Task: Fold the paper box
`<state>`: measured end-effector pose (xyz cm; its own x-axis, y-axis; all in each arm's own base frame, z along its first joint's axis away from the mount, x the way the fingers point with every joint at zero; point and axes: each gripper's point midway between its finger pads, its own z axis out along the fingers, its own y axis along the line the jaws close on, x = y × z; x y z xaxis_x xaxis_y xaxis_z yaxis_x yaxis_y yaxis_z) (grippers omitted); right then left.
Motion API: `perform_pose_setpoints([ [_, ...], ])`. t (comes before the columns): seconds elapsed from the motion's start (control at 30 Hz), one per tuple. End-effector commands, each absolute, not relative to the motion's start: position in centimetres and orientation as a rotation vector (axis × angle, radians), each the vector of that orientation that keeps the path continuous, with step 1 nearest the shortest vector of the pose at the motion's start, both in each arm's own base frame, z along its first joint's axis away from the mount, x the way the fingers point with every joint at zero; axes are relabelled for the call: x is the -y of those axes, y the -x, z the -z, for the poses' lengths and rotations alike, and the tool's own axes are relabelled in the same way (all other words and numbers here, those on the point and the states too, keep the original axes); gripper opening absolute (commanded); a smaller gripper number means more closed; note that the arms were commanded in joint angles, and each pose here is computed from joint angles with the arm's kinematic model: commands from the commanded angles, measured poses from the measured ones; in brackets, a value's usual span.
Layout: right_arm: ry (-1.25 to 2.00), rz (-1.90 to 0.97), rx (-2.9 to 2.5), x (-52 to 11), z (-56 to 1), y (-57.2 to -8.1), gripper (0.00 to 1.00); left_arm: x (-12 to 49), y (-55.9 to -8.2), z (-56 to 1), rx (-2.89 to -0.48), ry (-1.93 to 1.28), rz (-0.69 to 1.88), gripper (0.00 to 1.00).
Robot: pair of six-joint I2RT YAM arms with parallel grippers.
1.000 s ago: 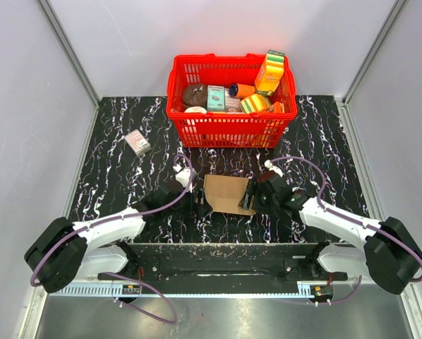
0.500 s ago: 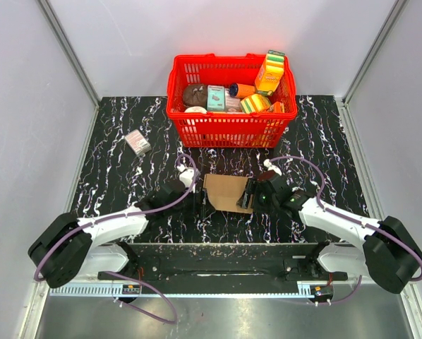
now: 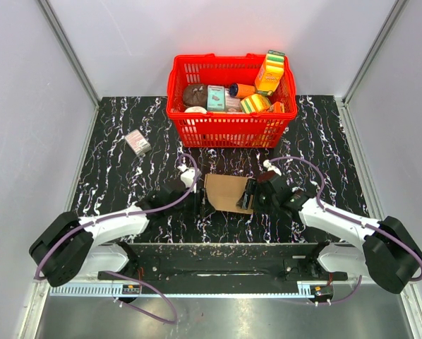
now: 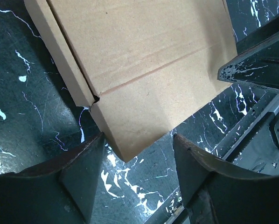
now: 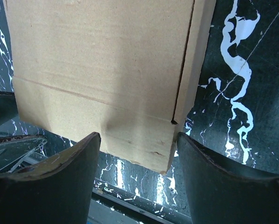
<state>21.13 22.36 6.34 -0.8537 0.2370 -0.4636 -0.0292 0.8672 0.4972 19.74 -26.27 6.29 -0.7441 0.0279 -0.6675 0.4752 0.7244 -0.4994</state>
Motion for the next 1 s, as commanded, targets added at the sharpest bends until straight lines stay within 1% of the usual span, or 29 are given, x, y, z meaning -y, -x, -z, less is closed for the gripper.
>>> perform_pose_setpoints([
  [0.0,-0.143,-0.723,-2.477,-23.2,-6.9,-21.4,0.72,28.2,-20.8,-8.9,-2.179,-0.401,0.972,0.64],
  [0.23,-0.125,-0.672,-2.472,-22.6,-6.6,-21.7,0.73,27.3,-21.3,-7.6,-2.212,-0.422,0.873,0.64],
  [0.6,-0.091,-0.710,-2.401,-22.5,-6.2,-21.8,0.70,27.3,-21.7,-6.4,-2.206,-0.413,0.858,0.64],
  [0.67,-0.088,-0.695,-2.394,-22.2,-6.1,-21.8,0.69,27.3,-21.8,-6.1,-2.210,-0.412,0.850,0.63],
  [0.83,-0.086,-0.690,-2.386,-21.9,-5.8,-21.7,0.61,27.4,-22.0,-5.7,-2.216,-0.414,0.842,0.63],
  [0.97,-0.085,-0.684,-2.386,-21.9,-5.6,-21.8,0.57,27.2,-22.1,-5.4,-2.219,-0.411,0.826,0.62],
])
